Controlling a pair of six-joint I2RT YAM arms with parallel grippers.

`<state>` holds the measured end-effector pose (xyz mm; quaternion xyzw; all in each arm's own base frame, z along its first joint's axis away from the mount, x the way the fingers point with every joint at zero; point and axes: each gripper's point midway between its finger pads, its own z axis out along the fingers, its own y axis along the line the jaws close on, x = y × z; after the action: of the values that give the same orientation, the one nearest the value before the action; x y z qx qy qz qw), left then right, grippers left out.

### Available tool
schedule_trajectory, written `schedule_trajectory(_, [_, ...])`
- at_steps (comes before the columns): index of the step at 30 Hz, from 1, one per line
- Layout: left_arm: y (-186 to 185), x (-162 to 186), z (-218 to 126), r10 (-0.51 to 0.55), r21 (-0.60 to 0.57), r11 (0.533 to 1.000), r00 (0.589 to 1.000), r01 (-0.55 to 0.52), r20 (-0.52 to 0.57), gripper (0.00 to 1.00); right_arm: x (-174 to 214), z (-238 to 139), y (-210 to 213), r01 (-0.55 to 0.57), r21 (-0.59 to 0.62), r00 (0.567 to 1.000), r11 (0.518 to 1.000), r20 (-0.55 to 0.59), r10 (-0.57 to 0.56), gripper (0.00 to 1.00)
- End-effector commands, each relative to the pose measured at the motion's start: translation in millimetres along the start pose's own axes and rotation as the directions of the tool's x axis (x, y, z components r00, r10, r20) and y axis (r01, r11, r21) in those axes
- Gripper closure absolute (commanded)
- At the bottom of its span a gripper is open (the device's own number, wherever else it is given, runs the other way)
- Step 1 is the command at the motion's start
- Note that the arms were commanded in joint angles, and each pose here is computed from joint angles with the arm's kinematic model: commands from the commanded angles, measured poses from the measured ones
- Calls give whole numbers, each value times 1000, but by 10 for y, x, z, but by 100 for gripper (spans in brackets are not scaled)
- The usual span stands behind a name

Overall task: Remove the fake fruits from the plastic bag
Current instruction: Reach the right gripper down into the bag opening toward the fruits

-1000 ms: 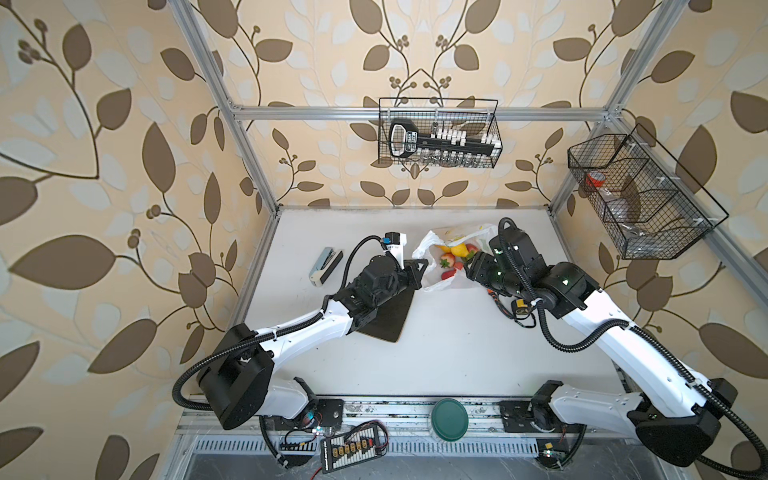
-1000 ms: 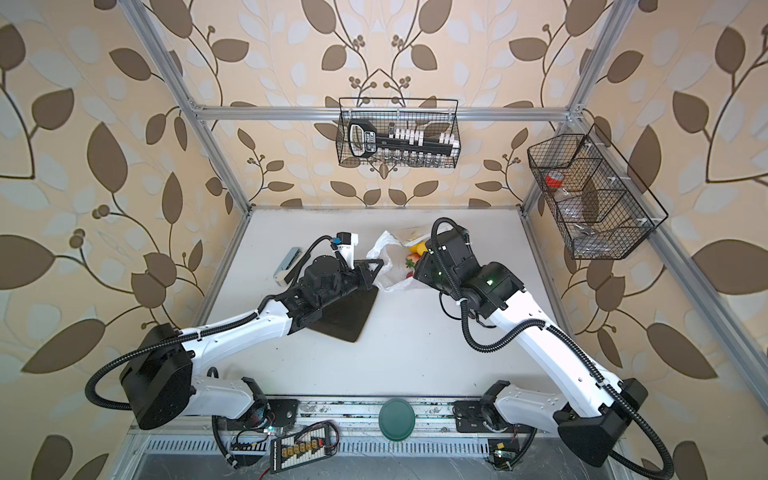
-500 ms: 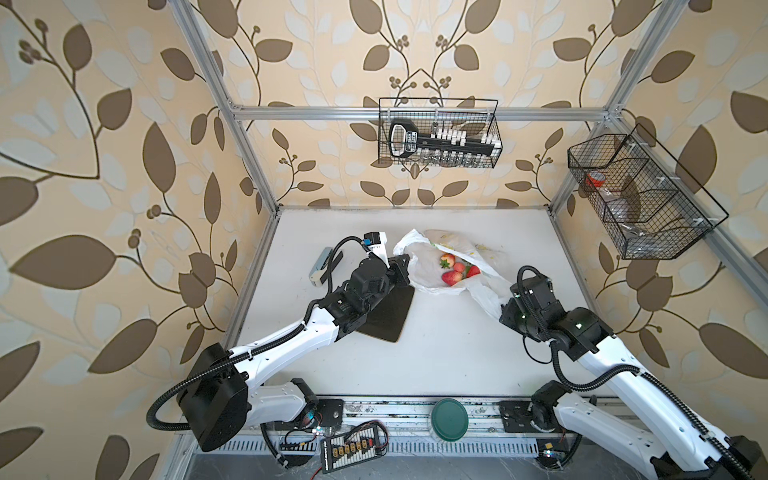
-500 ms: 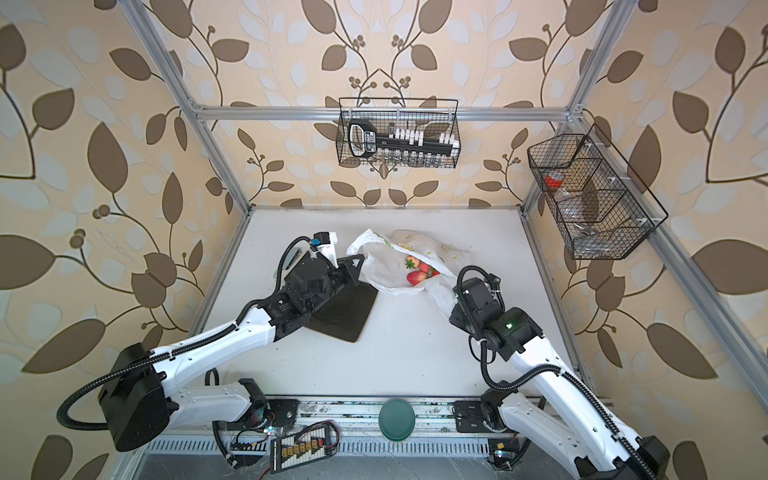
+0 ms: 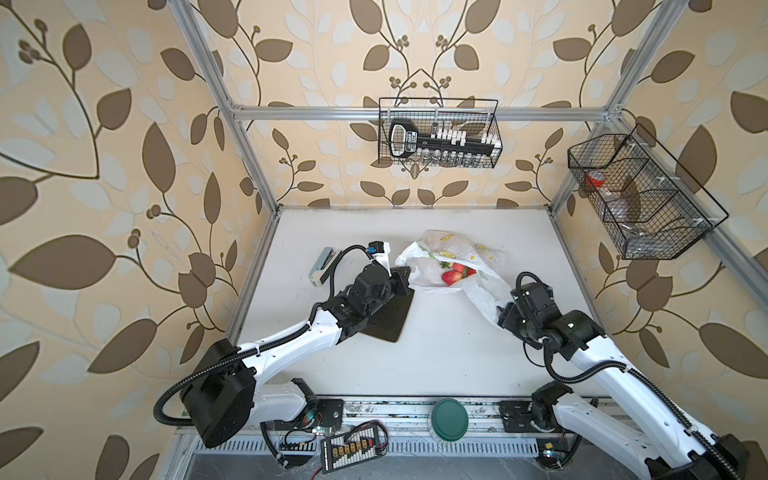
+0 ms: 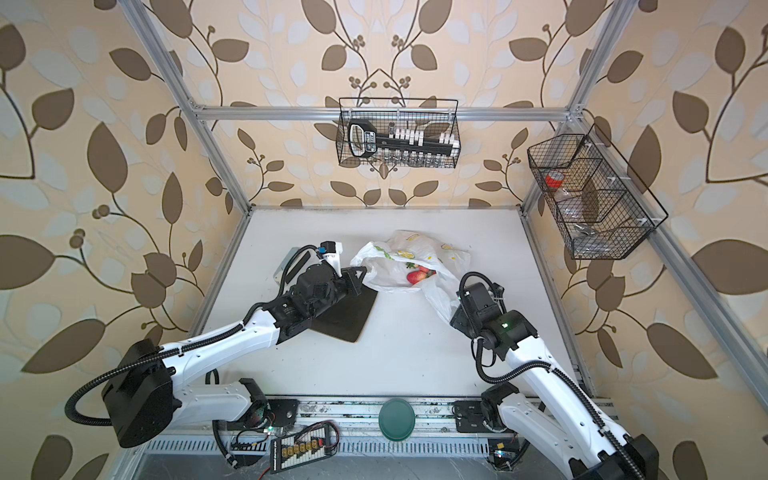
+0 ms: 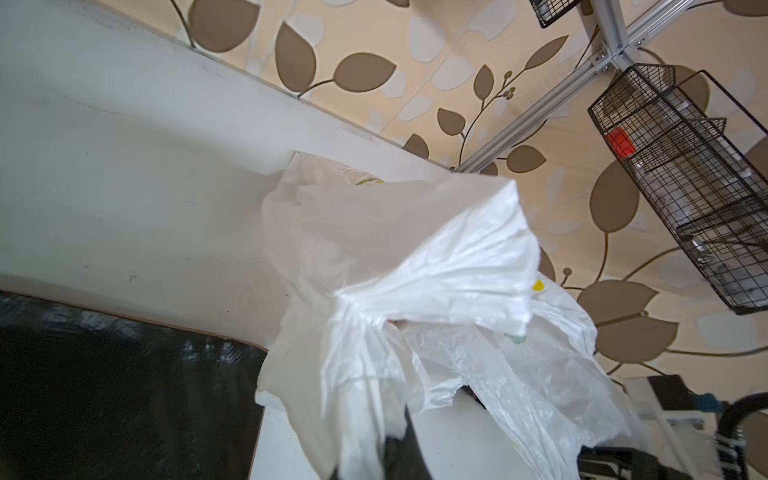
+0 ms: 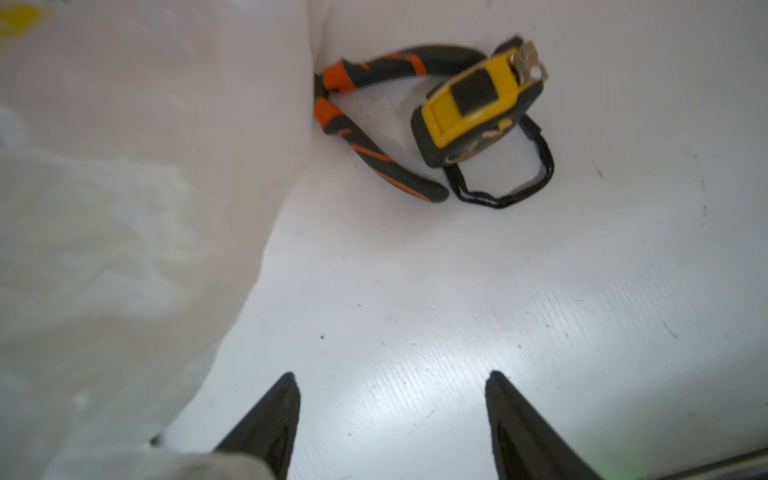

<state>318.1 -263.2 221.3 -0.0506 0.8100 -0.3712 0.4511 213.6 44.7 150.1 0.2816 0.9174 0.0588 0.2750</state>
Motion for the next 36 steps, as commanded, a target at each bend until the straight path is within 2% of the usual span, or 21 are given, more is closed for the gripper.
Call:
schedule_trajectory(1, [-210, -107, -9, 19, 78, 997, 1000, -20, 22, 100, -363, -504, 37, 61, -20, 991, 998, 121, -58, 20])
schedule_trajectory(4, [-281, -123, 7, 19, 105, 994, 1000, -21, 18, 100, -672, -951, 138, 133, -51, 968, 990, 222, -119, 19])
schedule_trajectory(6, [-335, -134, 13, 19, 125, 992, 1000, -21, 14, 100, -803, -1176, 375, 220, -135, 948, 966, 264, -178, 28])
schedule_trajectory(7, [-353, -139, 14, 19, 130, 991, 1000, -21, 14, 100, -815, -1293, 668, 335, -245, 921, 910, 289, -261, 31])
schedule_trajectory(8, [-367, -145, 15, 19, 135, 991, 1000, -21, 14, 100, -760, -1408, 992, 426, -374, 896, 824, 304, -324, 34])
schedule_trajectory(10, [-393, -165, 13, 15, 143, 990, 1000, -18, 18, 100, -717, -1546, 1392, 477, -514, 877, 712, 324, -354, 41])
schedule_trajectory(11, [-398, -168, 18, 14, 144, 989, 1000, -17, 19, 100, -654, -1573, 1587, 507, -569, 862, 647, 335, -381, 43])
schedule_trajectory(13, [-402, -175, 14, 6, 145, 989, 1000, -9, 19, 100, -528, -1534, 1875, 582, -585, 812, 564, 388, -435, 48])
schedule_trajectory(15, [-409, -182, 1, -3, 148, 989, 1000, 0, 19, 100, -383, -1419, 2115, 694, -523, 719, 494, 472, -511, 49])
schedule_trajectory(17, [-413, -193, -19, -12, 147, 989, 1000, 9, 21, 100, -275, -1166, 2271, 797, -384, 603, 466, 541, -587, 57])
schedule_trajectory(19, [-419, -217, -47, -17, 147, 989, 1000, 13, 26, 100, -279, -898, 2353, 834, -278, 542, 476, 571, -616, 62])
schedule_trajectory(22, [-435, -244, -85, -12, 137, 991, 1000, 10, 20, 100, -181, -599, 2433, 877, -197, 454, 438, 637, -623, 70])
schedule_trajectory(24, [-455, -272, -123, -3, 131, 991, 1000, 1, 20, 100, -31, -418, 2434, 923, -140, 353, 359, 683, -640, 72])
schedule_trajectory(26, [-461, -306, -156, 1, 128, 992, 1000, -5, 28, 100, 21, -243, 2421, 953, -48, 247, 300, 695, -675, 73])
schedule_trajectory(27, [-465, -328, -177, 2, 124, 992, 999, -7, 34, 100, 30, -133, 2415, 964, 9, 188, 266, 682, -707, 73])
schedule_trajectory(29, [-478, -362, -211, 10, 118, 993, 999, -15, 40, 100, 18, 78, 2400, 973, 94, 103, 211, 640, -761, 73])
schedule_trajectory(32, [-499, -401, -259, 27, 113, 993, 999, -32, 43, 100, -54, 254, 2409, 973, 168, 23, 159, 614, -789, 74])
schedule_trajectory(34, [-501, -419, -285, 37, 110, 993, 998, -43, 48, 100, -132, 348, 2402, 970, 189, 8, 152, 601, -799, 75])
schedule_trajectory(36, [-495, -444, -319, 41, 104, 993, 998, -46, 58, 100, -143, 511, 2370, 970, 214, -22, 118, 559, -829, 76])
